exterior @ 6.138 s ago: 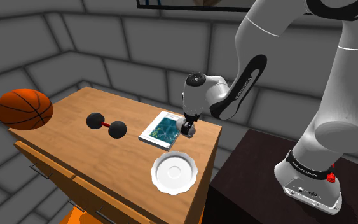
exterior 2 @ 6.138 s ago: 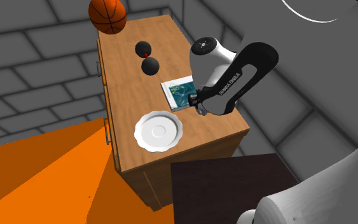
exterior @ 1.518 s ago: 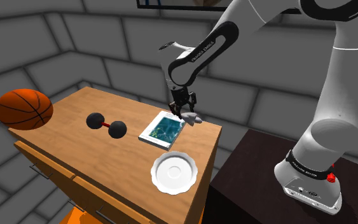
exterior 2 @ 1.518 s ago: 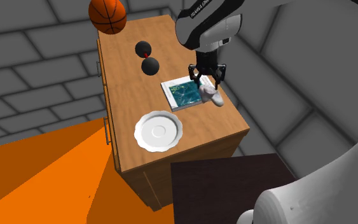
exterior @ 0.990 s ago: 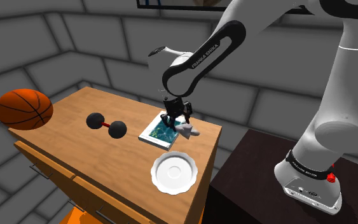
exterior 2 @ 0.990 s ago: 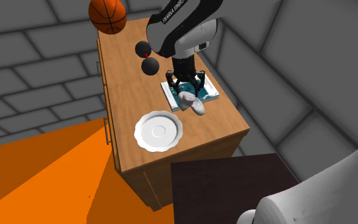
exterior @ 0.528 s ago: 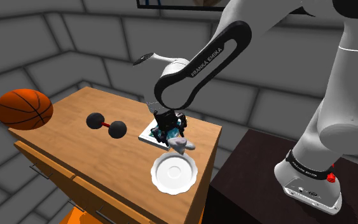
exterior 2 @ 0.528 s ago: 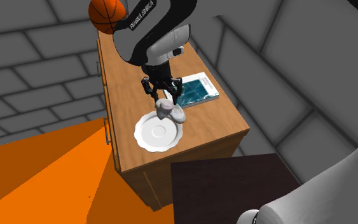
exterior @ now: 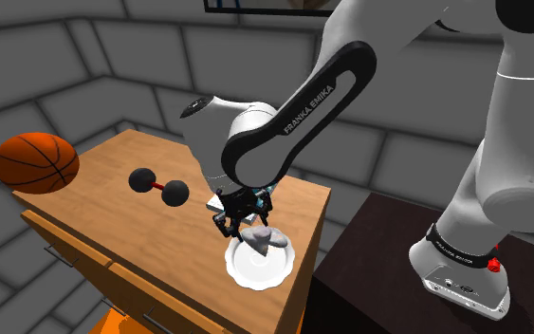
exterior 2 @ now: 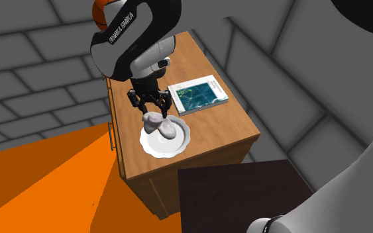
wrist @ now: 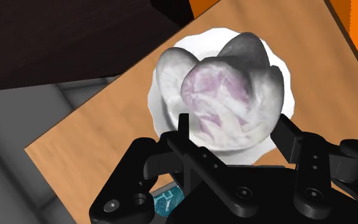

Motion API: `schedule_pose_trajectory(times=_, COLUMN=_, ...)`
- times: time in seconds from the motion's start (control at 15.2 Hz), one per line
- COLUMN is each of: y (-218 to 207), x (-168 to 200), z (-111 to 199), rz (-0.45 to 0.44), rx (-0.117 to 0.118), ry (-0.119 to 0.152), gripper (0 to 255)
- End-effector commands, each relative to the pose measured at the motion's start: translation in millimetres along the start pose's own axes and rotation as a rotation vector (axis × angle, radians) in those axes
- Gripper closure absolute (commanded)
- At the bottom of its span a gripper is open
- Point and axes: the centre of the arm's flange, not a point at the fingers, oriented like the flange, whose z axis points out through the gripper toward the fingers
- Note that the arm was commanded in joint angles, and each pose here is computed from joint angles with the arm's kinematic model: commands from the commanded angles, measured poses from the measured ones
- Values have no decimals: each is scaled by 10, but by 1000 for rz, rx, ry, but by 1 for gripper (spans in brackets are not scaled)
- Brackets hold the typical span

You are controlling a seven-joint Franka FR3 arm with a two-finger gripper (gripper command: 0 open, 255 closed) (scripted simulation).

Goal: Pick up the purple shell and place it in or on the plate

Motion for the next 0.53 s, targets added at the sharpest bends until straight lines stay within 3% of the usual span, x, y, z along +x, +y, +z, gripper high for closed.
schedule_pose_trajectory(times=0.0, y=-30, x=-1, z=109, rz=0, rx=0, ry=0, gripper=255)
schedule_pose_trajectory(times=0.46, y=-94, x=58, z=468, rz=0, rx=0, ry=0, gripper=255)
